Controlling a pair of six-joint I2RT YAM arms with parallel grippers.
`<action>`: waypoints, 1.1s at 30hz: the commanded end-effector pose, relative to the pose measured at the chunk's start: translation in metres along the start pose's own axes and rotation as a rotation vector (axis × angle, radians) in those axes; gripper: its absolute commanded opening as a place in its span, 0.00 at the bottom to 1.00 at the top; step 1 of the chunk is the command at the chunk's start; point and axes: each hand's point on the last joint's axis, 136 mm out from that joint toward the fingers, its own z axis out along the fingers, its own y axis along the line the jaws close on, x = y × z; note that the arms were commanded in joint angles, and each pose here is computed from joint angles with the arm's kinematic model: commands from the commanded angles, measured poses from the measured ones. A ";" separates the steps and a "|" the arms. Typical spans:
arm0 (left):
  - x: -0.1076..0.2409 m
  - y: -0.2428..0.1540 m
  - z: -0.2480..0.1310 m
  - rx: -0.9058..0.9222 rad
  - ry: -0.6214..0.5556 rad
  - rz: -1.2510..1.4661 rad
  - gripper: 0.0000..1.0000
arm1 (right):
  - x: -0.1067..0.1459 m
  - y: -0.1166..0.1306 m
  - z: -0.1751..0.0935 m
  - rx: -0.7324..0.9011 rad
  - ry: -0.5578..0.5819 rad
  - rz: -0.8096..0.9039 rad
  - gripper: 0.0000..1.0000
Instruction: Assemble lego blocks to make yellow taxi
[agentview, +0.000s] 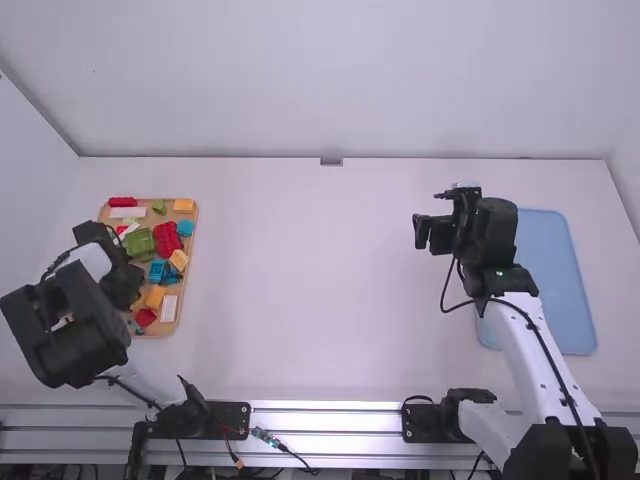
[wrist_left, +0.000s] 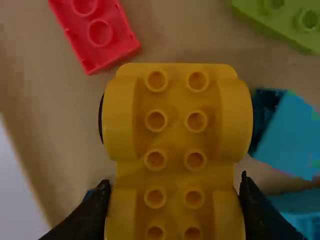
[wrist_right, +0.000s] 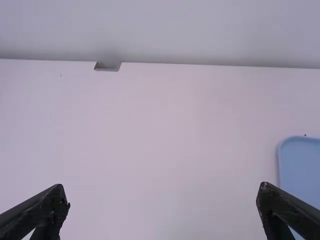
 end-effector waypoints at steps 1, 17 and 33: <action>-0.023 -0.015 -0.037 0.073 -0.072 -0.102 0.02 | -0.013 0.002 -0.001 -0.009 -0.024 -0.002 0.99; 0.134 -0.158 -0.185 0.671 -0.227 1.054 0.01 | -0.013 0.002 -0.001 -0.009 -0.023 -0.001 0.99; 0.386 -0.144 -0.170 0.785 -0.290 2.430 0.01 | -0.006 -0.004 -0.006 -0.009 0.005 0.024 0.99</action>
